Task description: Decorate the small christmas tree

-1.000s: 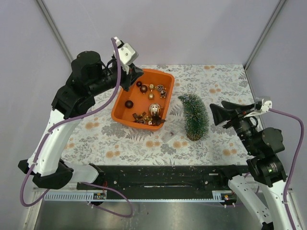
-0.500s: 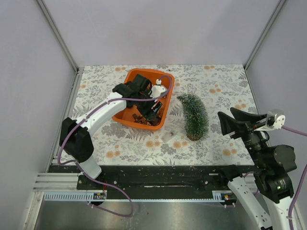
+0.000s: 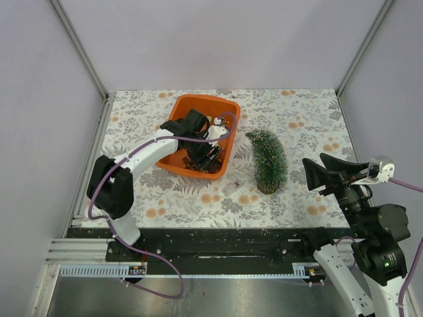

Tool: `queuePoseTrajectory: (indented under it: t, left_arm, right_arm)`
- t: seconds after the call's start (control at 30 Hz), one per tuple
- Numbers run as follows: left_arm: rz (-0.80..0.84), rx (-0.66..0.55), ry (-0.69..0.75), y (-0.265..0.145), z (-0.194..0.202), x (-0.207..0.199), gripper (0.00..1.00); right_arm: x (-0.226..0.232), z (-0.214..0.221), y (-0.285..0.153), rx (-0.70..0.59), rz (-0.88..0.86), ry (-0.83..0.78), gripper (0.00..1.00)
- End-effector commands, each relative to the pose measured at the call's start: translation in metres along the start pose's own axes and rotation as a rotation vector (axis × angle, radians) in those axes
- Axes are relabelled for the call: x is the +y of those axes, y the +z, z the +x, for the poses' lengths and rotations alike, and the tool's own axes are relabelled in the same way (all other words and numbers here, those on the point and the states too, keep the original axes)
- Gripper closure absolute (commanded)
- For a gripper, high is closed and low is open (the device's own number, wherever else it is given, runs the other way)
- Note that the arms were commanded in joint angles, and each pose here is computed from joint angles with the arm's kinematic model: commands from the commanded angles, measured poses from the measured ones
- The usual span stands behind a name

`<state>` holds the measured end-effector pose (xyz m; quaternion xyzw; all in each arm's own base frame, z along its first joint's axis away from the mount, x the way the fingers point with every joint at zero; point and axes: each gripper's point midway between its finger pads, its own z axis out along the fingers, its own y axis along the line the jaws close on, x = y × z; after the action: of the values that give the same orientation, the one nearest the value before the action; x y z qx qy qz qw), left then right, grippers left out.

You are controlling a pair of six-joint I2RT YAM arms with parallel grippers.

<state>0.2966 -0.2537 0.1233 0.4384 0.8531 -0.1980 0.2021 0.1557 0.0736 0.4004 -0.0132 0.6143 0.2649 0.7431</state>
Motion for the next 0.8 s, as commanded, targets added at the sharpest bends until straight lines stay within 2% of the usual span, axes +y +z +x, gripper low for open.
queuePoseTrajectory:
  t: [0.0,0.1,0.2,0.37,0.53,0.6,0.63,0.77]
  left_arm:
    - [-0.036,-0.015,-0.023,0.010,0.002,0.012,0.38]
    - [-0.022,-0.020,-0.055,0.016,0.002,0.010,0.37]
    - [-0.002,-0.040,-0.077,0.021,-0.004,0.009,0.48]
    - [0.016,-0.079,-0.115,0.028,-0.019,0.011,0.50]
    - [0.017,-0.090,-0.123,0.028,-0.022,0.014,0.78]
    - [0.004,-0.093,-0.117,0.022,-0.024,0.016,0.97]
    - [-0.005,-0.098,-0.113,0.016,-0.026,0.018,1.00]
    - [-0.037,-0.171,-0.087,-0.029,-0.050,0.016,1.00]
  right_arm:
    - [0.004,-0.013,-0.002,-0.028,-0.008,-0.012,0.30]
    - [0.004,-0.011,-0.001,-0.023,-0.008,0.001,0.31]
    - [0.006,-0.010,0.000,-0.022,-0.019,0.016,0.32]
    - [0.009,-0.005,0.000,-0.011,-0.035,0.039,0.34]
    - [0.010,-0.008,-0.003,-0.018,-0.038,0.043,0.36]
    - [0.010,-0.008,-0.003,-0.018,-0.036,0.043,0.36]
    - [0.011,-0.009,-0.003,-0.018,-0.039,0.041,0.37]
    - [0.013,-0.012,-0.001,-0.018,-0.048,0.043,0.37]
